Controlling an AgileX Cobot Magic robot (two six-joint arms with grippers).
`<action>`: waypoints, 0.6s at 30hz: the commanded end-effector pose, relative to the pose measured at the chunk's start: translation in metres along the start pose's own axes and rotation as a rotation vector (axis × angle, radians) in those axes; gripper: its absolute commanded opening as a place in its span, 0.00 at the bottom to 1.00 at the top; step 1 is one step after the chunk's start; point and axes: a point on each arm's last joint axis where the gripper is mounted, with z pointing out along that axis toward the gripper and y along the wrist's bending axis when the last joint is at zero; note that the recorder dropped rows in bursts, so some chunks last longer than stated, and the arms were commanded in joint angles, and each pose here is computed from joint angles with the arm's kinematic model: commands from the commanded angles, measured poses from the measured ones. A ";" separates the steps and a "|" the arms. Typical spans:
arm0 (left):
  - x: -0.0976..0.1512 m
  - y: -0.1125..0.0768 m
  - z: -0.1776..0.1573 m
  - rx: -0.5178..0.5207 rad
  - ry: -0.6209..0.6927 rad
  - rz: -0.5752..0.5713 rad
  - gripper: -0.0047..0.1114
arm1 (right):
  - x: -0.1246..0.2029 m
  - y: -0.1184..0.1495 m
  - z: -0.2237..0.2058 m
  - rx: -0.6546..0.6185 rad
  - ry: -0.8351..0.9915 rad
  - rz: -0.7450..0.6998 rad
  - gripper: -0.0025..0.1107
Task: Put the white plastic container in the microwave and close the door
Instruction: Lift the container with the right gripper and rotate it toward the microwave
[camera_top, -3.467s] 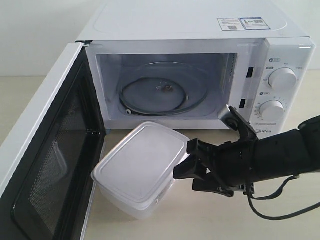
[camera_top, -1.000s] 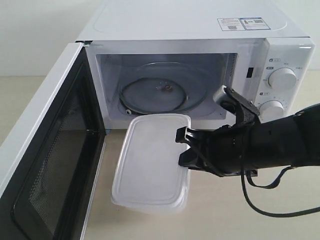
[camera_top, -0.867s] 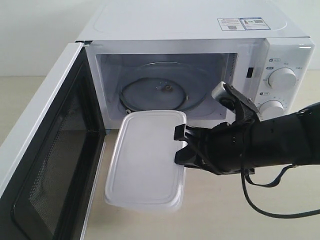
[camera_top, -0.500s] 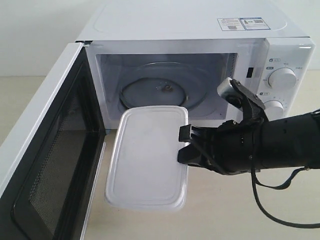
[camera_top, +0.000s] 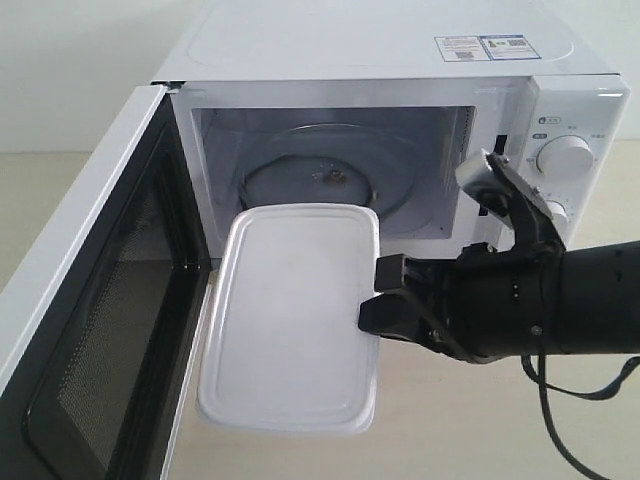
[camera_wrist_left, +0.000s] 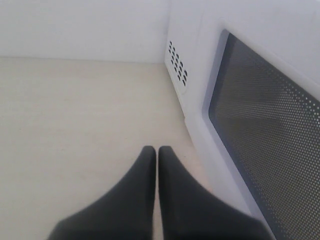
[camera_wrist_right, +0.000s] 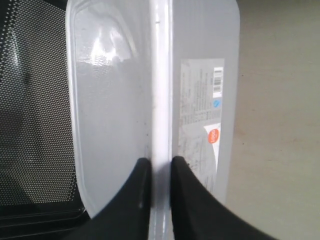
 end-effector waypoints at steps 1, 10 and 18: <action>0.001 0.000 0.000 -0.001 -0.003 -0.015 0.07 | 0.001 0.007 -0.013 -0.017 -0.044 -0.002 0.02; 0.001 0.000 0.000 -0.001 -0.003 -0.015 0.07 | 0.017 0.019 -0.003 0.092 -0.053 0.064 0.02; 0.001 0.000 0.000 -0.001 -0.003 -0.015 0.07 | 0.027 0.028 0.002 0.184 -0.095 0.138 0.02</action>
